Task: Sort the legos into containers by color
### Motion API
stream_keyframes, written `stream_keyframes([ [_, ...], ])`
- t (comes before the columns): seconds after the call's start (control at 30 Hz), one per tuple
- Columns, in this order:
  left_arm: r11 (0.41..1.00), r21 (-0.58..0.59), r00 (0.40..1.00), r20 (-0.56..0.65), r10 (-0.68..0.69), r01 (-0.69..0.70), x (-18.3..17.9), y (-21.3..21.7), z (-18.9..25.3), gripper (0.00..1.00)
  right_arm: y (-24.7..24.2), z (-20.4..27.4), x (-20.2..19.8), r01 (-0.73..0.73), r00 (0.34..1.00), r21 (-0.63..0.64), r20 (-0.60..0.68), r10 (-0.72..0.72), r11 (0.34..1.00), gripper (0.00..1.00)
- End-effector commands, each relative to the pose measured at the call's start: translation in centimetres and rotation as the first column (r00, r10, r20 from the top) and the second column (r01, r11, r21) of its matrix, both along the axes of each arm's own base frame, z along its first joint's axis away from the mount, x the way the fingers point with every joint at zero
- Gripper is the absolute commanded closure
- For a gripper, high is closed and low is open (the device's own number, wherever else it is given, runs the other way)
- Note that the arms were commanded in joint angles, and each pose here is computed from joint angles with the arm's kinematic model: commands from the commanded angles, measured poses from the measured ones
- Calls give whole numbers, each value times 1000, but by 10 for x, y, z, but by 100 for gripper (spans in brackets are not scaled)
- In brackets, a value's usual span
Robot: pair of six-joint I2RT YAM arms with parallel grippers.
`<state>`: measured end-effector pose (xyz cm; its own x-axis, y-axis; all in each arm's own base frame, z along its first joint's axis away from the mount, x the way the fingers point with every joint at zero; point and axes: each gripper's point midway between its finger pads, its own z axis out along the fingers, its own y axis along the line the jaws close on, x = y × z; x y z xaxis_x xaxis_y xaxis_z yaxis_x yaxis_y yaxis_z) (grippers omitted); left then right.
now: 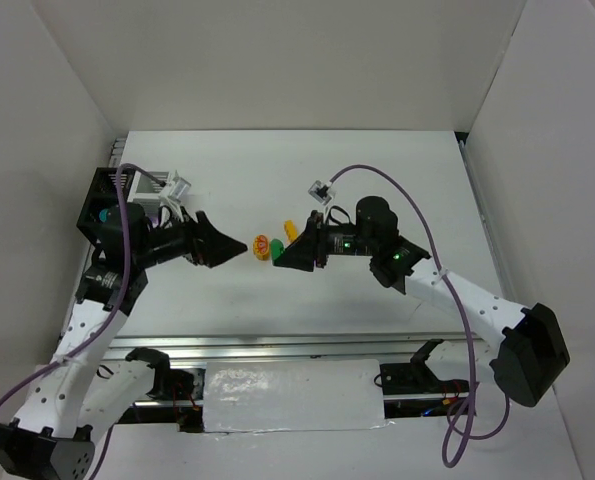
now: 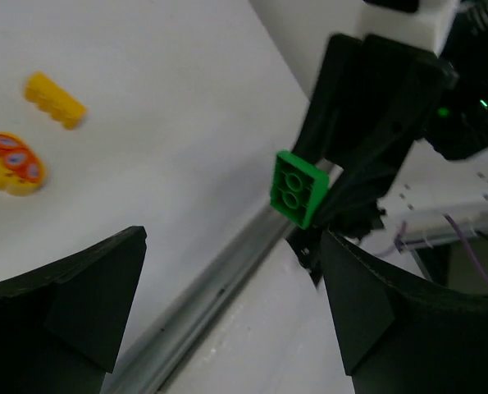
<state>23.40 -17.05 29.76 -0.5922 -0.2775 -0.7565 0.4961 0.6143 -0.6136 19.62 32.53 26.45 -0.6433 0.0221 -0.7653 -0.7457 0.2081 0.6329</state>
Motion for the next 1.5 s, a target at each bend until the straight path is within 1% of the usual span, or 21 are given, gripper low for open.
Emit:
stream_keyframes([
  [0.0,917,-96,906,222,-360,387,-63,-32,46,1,6,48,-32,-156,985,119,90,146,980,100],
  [0.07,892,-116,884,240,-402,437,-79,-35,50,0,8,54,-38,-169,983,126,90,158,978,100],
  [0.3,862,-146,852,300,-428,485,-89,-43,59,5,28,73,-58,-224,973,142,93,212,964,100],
  [0.5,875,-138,869,259,-421,464,-84,-47,51,7,37,89,-74,-276,958,166,121,258,947,100],
  [0.6,853,-153,849,282,-446,499,-92,-51,57,15,45,88,-74,-291,955,157,113,276,944,100],
  [0.77,826,-172,826,305,-474,537,-98,-55,64,42,52,91,-76,-324,944,165,120,307,932,100],
  [0.8,823,-175,824,305,-477,541,-98,-56,64,56,51,91,-74,-318,946,166,119,301,933,100],
  [0.9,815,-176,817,307,-487,552,-99,-58,64,81,51,90,-74,-316,946,156,126,298,936,100],
  [1.0,810,-177,811,319,-490,559,-101,-58,67,100,50,88,-75,-317,945,156,138,297,936,98],
  [1.03,812,-176,812,323,-486,556,-100,-58,68,100,49,84,-76,-320,945,156,129,302,934,90],
  [1.07,819,-161,811,339,-477,550,-98,-58,71,100,48,85,-77,-321,944,160,132,302,934,49],
  [1.1,831,-160,827,308,-470,533,-95,-58,66,100,47,85,-76,-315,946,162,133,296,935,28],
  [1.13,858,-149,844,325,-427,491,-88,-56,77,100,46,80,-72,-287,955,156,128,269,945,8],
  [1.17,891,-93,851,355,-387,444,-75,-54,78,100,42,81,-69,-258,962,153,133,239,954,0],
  [1.2,922,-59,875,342,-342,383,-64,-50,77,100,39,72,-64,-220,972,124,107,207,968,0],
  [1.23,977,-15,950,239,-203,213,-40,-37,59,100,33,60,-53,-168,982,99,103,157,981,0],
  [1.27,993,44,952,280,-121,113,-22,-26,72,100,25,59,-44,-103,990,95,106,93,990,0],
  [1.33,987,125,971,229,69,-99,6,0,64,100,11,35,-25,17,998,42,65,-20,999,0],
  [1.37,930,172,927,251,277,-325,36,32,70,100,3,36,-20,79,994,33,70,-81,996,0],
  [1.43,826,210,844,264,467,-523,57,66,73,100,-12,15,-3,223,974,-37,58,-221,974,0],
  [1.47,666,211,697,279,661,-716,72,106,74,100,-18,18,-3,250,966,-32,68,-248,968,0],
])
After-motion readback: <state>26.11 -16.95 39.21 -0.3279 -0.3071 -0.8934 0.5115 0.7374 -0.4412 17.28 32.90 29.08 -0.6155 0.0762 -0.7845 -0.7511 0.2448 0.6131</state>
